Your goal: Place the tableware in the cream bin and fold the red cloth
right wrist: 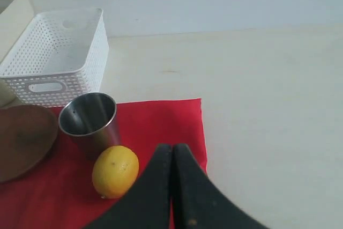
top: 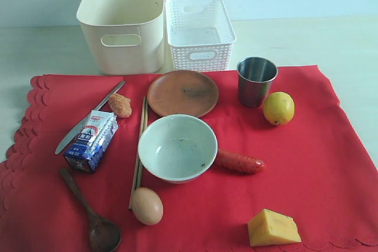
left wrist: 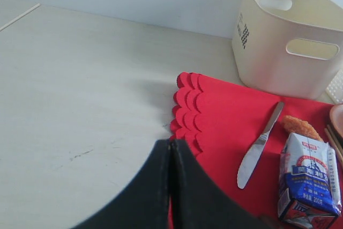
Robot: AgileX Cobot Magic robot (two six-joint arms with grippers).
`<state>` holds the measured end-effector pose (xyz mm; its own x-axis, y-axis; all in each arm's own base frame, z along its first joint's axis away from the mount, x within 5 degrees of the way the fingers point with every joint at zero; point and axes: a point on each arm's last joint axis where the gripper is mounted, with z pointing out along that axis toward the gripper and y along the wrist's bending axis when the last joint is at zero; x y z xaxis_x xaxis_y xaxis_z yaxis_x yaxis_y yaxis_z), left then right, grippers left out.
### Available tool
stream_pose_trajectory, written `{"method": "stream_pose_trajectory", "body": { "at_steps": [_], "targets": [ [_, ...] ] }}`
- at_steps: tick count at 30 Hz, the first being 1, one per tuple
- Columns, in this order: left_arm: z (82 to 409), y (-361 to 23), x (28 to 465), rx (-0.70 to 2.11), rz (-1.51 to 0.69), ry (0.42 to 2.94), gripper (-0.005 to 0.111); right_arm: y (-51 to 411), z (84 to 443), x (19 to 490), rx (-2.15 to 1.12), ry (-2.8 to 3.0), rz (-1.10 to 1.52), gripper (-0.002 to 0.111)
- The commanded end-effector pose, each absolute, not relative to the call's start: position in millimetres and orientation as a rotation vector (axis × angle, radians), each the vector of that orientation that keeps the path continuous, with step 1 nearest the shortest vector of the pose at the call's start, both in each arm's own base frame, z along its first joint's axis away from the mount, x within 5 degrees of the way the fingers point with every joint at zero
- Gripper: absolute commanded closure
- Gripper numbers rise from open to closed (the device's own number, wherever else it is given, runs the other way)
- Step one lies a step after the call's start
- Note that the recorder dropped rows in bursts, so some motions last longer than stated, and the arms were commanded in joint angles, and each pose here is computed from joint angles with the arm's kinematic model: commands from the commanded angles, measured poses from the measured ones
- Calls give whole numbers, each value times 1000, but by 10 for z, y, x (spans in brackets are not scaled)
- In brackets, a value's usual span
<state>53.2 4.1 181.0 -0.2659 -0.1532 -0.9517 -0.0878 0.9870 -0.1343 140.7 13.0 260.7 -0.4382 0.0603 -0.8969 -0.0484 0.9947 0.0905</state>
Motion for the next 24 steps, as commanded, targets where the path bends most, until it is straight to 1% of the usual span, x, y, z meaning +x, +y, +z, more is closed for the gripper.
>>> {"method": "stream_pose_trajectory", "body": {
  "at_steps": [1, 10, 15, 24],
  "targets": [
    [1809, 39, 530, -162, -62, 1835, 107, 132, 2639, 1420, 6, 2006, 122, 108],
    [1809, 39, 530, -162, -62, 1835, 107, 132, 2625, 1429, 14, 2018, 126, 108],
    [1809, 39, 530, -162, -62, 1835, 107, 148, 2520, 1499, 52, 2101, 155, 108],
    [1809, 39, 530, -162, -62, 1835, 107, 234, 2305, 1819, 74, 2369, 218, 108]
  ]
}}
